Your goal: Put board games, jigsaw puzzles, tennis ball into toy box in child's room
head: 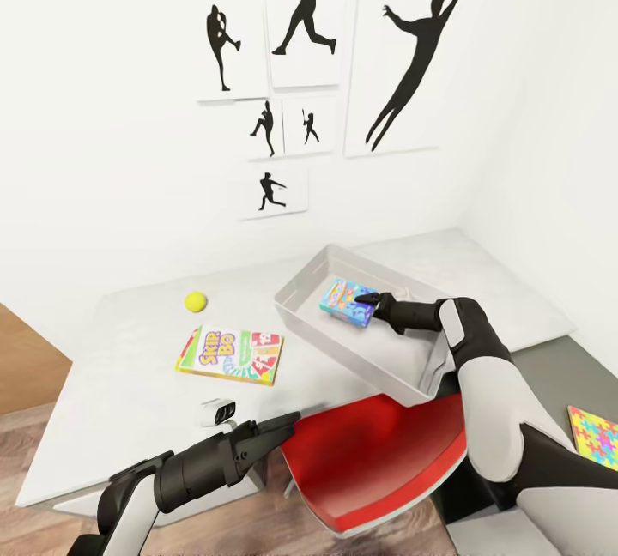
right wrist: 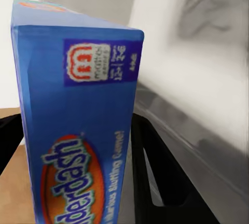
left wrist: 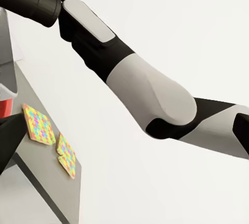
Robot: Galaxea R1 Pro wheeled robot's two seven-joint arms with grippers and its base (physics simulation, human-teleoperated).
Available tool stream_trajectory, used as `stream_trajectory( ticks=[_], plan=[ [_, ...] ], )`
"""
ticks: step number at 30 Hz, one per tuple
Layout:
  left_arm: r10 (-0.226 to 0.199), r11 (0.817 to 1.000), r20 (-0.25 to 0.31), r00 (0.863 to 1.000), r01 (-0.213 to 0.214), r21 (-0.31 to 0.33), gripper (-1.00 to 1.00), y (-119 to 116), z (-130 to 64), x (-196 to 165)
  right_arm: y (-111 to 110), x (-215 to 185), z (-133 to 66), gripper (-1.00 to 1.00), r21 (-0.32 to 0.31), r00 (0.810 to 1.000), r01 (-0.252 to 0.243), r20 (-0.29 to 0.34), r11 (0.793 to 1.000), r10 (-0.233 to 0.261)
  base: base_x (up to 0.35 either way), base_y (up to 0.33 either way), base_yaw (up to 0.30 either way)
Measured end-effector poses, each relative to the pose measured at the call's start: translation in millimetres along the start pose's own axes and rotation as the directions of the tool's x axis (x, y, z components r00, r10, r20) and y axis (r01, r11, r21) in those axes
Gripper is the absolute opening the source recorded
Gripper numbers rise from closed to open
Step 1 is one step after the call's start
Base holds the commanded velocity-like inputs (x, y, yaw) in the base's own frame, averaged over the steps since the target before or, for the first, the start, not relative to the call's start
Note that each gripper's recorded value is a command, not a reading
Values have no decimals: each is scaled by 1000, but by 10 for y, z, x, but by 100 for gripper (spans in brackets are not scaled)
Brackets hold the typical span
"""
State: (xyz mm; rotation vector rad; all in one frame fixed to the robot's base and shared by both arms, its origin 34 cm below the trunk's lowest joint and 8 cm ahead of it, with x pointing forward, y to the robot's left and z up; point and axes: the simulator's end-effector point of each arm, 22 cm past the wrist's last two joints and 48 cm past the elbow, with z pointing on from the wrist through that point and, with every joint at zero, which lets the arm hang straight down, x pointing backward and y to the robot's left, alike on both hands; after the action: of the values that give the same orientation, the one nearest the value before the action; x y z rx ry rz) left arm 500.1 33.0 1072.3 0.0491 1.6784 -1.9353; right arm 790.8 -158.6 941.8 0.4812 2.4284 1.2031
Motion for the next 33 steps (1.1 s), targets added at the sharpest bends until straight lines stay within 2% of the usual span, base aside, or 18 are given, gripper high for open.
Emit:
stream_trajectory(
  ticks=[33],
  plan=[
    [-49,999,3,999,49,-22,100,204,-33,55,-244,23,204,-100,31,998,-54,-24,998,55,0,0,0]
  ],
)
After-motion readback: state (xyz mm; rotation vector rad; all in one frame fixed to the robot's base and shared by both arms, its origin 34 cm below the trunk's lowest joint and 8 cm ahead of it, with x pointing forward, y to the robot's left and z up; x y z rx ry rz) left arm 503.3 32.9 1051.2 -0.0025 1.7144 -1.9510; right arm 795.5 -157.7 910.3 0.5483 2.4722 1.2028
